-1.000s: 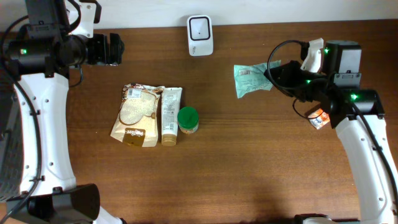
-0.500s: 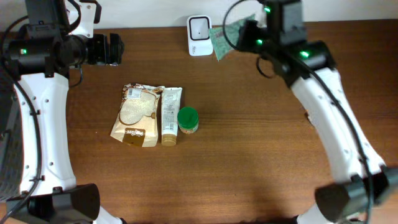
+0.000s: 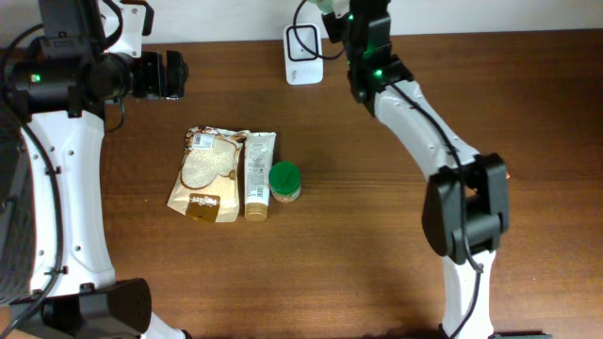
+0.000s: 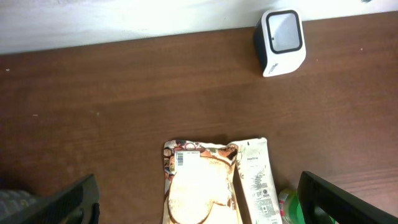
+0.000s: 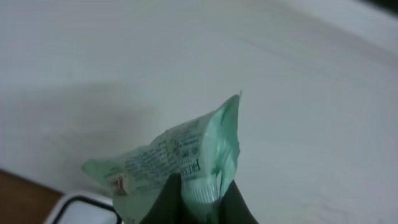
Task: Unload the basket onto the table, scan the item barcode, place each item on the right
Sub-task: 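Hold the mint-green packet under the white scanner with the right gripper, then place the mint-green packet at the right side with the right gripper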
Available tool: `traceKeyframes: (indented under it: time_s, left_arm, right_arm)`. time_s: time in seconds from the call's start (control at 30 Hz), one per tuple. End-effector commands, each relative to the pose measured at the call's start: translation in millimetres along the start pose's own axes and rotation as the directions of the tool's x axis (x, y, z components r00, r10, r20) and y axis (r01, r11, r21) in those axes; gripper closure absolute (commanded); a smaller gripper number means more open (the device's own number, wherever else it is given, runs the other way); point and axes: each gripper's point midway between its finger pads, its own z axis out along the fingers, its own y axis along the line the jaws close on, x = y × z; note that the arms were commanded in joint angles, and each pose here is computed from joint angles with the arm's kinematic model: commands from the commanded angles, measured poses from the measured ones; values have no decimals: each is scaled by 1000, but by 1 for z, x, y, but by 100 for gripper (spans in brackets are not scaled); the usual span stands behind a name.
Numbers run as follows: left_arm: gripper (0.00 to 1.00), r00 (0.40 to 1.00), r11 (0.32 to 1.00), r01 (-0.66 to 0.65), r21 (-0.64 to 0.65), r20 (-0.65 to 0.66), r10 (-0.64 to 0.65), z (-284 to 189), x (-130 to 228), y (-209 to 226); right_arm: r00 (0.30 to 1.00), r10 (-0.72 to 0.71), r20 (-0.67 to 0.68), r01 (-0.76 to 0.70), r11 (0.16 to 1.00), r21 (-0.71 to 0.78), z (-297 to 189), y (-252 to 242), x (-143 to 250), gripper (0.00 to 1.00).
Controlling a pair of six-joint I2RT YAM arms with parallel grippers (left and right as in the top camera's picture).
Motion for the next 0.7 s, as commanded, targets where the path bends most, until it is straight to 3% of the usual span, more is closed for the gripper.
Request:
traceKeyframes:
  time_s: [0.0, 0.17, 0.23, 0.67]
  left_arm:
    - [1, 1000, 1000, -15, 7, 6, 15, 0, -1, 0]
    - [1, 1000, 1000, -15, 7, 6, 15, 0, -2, 0]
    - [1, 1000, 1000, -15, 7, 6, 15, 0, -1, 0]
    - [1, 1000, 1000, -15, 7, 6, 15, 0, -1, 0]
  right_arm:
    - [967, -244, 68, 244, 970, 8, 12, 33, 1, 96]
    - [846, -517, 129, 515, 855, 53, 23, 71, 19, 96]
    - [812, -565, 145, 558, 825, 91, 26, 72, 21, 96]
    - [804, -567, 177, 558, 823, 103, 28, 77, 24, 96]
